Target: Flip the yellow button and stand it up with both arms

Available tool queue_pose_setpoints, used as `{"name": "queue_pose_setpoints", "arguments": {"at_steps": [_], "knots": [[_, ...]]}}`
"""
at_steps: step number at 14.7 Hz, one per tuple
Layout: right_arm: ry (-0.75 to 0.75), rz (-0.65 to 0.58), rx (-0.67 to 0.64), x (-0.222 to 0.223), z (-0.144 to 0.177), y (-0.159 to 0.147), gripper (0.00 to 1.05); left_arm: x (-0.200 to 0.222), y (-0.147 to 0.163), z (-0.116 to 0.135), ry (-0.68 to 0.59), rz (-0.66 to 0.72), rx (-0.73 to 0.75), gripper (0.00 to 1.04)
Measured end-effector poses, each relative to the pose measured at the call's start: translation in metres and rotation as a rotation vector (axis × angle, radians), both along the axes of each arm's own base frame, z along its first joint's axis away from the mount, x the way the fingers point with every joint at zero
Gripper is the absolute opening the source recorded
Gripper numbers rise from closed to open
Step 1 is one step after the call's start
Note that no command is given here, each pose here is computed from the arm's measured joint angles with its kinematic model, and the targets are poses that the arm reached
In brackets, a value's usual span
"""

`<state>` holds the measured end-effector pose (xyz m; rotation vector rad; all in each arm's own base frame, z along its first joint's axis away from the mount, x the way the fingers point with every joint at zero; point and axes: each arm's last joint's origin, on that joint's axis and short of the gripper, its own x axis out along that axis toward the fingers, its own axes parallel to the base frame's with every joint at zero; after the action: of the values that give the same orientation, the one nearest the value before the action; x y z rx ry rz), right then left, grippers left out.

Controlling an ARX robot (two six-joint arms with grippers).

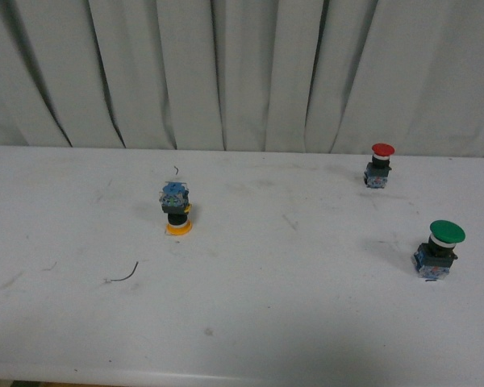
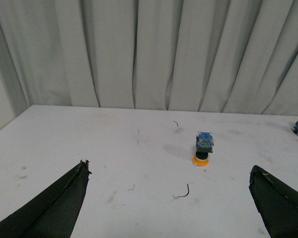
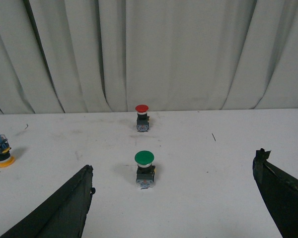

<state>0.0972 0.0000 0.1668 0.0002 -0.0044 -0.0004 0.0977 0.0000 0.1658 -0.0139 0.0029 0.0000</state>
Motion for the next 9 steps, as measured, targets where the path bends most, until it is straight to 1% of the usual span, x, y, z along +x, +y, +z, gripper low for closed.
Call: {"name": "queue_pose_setpoints", "arguments": {"at_steps": [9], "knots": [[0.000, 0.000, 0.000, 0.0000, 0.0000, 0.0000, 0.98, 0.0000, 0.0000, 0.0000, 0.000, 0.000, 0.000, 0.98]]}}
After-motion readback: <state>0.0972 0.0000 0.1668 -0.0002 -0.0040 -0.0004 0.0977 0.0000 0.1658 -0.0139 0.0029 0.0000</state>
